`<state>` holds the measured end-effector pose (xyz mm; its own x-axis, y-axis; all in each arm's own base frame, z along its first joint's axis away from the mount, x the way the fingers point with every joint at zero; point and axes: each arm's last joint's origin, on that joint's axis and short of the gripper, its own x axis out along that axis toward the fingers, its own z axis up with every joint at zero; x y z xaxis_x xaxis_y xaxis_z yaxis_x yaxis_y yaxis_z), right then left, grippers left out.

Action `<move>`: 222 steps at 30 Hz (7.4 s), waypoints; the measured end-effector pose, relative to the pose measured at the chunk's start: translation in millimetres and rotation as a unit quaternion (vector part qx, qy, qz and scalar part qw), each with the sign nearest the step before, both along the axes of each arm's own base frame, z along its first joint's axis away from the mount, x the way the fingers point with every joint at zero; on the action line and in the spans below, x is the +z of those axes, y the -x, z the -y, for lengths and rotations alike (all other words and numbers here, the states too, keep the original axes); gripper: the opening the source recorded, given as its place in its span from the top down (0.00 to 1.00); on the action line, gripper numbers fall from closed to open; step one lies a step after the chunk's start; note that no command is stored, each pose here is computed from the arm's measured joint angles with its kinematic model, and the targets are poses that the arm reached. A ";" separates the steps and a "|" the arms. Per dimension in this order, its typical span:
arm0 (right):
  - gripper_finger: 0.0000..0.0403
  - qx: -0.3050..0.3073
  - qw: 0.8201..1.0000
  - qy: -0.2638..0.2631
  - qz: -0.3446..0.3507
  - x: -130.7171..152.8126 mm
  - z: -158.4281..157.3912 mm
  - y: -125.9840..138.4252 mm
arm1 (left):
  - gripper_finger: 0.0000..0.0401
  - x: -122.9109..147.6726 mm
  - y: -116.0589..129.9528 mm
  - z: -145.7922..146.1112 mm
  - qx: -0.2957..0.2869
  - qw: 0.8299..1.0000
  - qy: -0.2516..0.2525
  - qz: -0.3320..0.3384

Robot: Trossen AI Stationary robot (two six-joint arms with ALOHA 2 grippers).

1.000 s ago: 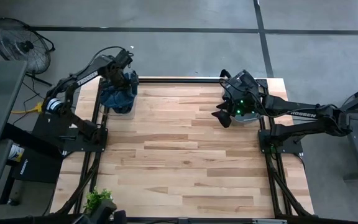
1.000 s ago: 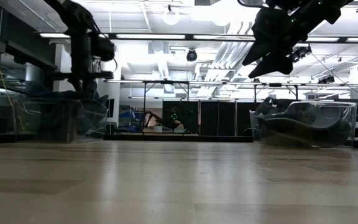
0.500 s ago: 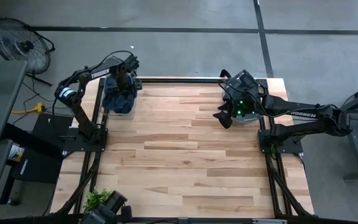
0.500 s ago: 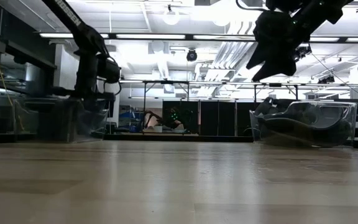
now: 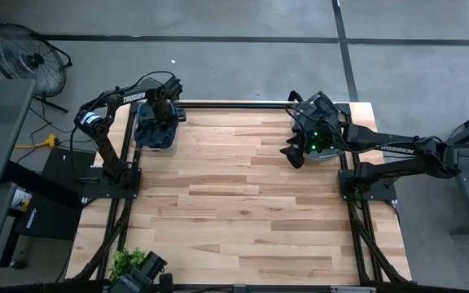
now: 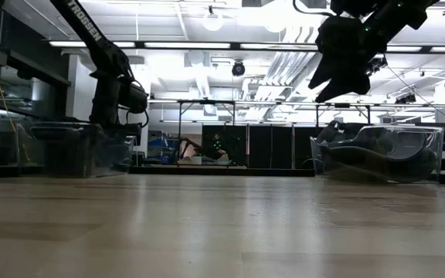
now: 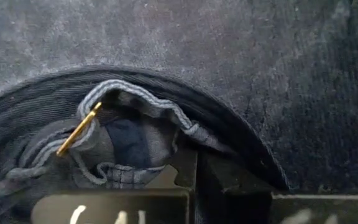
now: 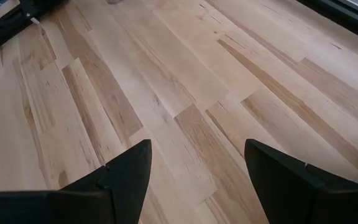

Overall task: Pick & Place hat
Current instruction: Put the blue cap into the left transparent bin, then return to Home Position

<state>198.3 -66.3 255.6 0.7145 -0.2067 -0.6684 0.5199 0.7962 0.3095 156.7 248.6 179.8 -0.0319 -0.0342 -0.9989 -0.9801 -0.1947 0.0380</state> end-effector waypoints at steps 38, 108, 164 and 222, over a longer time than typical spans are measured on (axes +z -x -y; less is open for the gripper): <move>0.38 0.040 0.999 0.013 0.024 9.3 -4.1 7.1 | 1.00 121.6 7.8 72.6 -0.107 0.958 -0.222 0.150; 0.38 -0.062 0.980 0.096 0.160 58.8 -35.4 117.5 | 1.00 27.1 26.2 230.0 -0.279 0.647 -0.491 0.511; 0.38 0.139 0.887 0.128 0.421 -2.6 -38.2 85.7 | 1.00 -9.0 60.5 237.5 -0.386 0.563 -0.521 0.513; 0.38 0.158 0.888 0.180 0.392 -75.5 -58.0 102.5 | 1.00 -9.1 60.5 237.5 -0.431 0.531 -0.557 0.471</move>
